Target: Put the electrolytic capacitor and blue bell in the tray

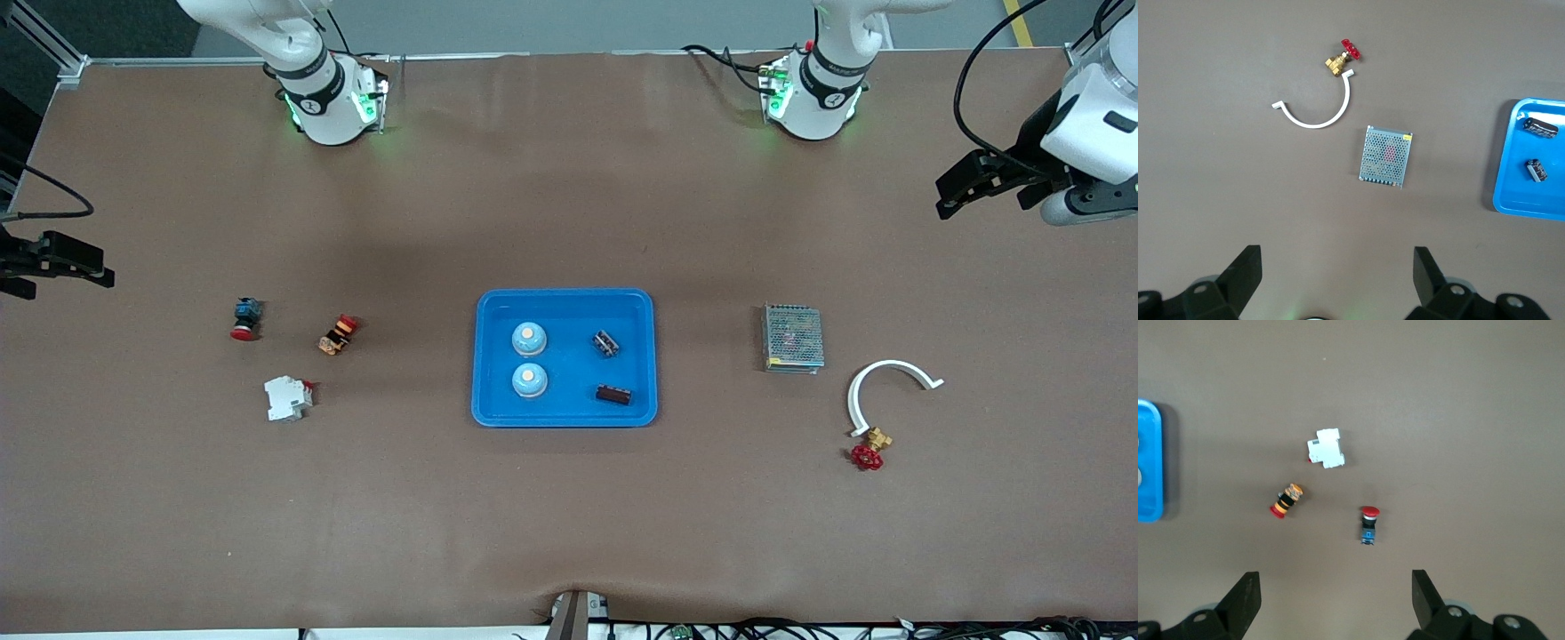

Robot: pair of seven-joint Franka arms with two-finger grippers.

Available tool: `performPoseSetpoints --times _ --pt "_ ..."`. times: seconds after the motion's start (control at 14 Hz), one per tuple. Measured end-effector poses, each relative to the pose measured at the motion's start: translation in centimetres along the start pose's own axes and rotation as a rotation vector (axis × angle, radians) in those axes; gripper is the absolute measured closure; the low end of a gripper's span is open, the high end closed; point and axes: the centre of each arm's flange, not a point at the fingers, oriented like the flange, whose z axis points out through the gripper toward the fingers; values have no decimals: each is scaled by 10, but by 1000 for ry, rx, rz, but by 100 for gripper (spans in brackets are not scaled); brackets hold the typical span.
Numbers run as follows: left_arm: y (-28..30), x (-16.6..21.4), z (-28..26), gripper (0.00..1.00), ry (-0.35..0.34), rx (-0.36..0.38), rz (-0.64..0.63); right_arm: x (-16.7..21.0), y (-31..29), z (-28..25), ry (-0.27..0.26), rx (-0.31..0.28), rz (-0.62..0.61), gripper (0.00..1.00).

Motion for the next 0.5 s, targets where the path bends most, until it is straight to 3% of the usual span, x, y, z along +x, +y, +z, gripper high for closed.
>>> performPoseSetpoints --times 0.5 --pt "0 0 -2 0 4 -1 0 2 -8 -1 7 -1 37 0"
